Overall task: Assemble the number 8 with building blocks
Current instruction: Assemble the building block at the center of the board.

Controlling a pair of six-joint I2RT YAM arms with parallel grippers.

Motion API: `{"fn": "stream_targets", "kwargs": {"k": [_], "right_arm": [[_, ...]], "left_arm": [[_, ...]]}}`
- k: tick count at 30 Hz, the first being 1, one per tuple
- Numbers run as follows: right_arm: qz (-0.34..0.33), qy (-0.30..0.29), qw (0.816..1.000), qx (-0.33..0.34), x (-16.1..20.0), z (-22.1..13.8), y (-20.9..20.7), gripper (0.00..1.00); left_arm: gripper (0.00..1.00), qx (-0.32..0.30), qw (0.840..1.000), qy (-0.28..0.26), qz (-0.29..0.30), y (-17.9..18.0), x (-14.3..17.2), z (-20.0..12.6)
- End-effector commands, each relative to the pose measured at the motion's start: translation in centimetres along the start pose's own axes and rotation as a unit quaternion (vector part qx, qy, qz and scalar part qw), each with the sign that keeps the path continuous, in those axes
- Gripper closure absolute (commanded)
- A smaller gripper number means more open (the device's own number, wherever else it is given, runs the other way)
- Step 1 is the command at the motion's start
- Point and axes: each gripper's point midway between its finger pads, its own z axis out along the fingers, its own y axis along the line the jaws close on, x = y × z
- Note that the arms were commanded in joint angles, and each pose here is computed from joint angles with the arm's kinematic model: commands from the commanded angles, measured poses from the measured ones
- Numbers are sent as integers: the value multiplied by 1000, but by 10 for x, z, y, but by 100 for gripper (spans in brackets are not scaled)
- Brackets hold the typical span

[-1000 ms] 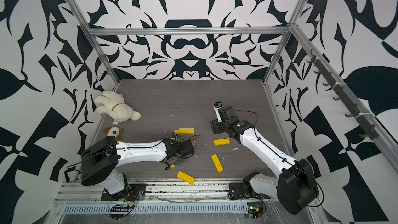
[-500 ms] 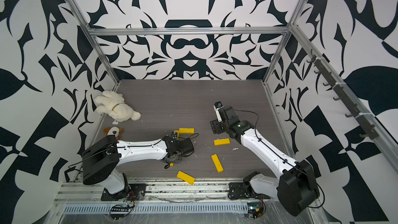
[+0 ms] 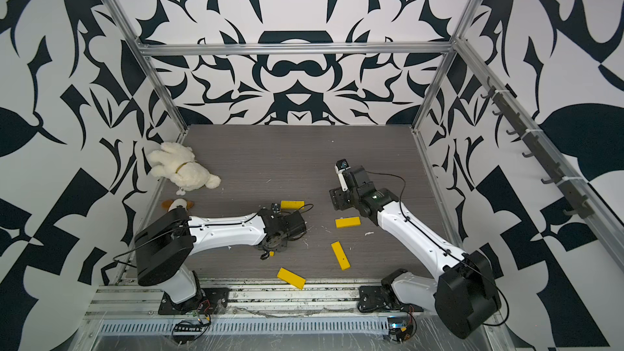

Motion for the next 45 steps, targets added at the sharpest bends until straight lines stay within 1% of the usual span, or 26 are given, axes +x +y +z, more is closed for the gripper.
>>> {"fn": "stream_targets", "kwargs": {"k": [1,20,28,32,34,35,37,41,45], "right_arm": [[0,-6,1000,-1,-4,-4,-1,22],[0,6,1000,-1,-1,0,-1,22],[0,9,1000,1,-1,0,-1,22],[-1,7,1000,-2,-2,-1,0,22],[0,8,1000,-3,-2,-1,0,22],[-1,8,1000,-4,-2,-1,1,22],[-1,10,1000,-7,-2,-1,2,21],[2,13,1000,-10,-2,0,3,22],[5,16,1000,-20,-5,-1,7,22]], "left_arm": [[66,-10,1000,7,5,3,0,0],[65,-9,1000,4,5,-3,-5,-2],[64,-15,1000,7,-7,0,-3,-1],[54,-16,1000,9,-12,1,-1,0],[33,-16,1000,13,-15,1,0,1],[27,-25,999,17,-14,6,3,0],[0,-27,999,16,-16,7,3,-1],[0,-22,1000,8,-20,7,-1,-12],[1,-18,999,-13,-26,14,-9,-34]]}}
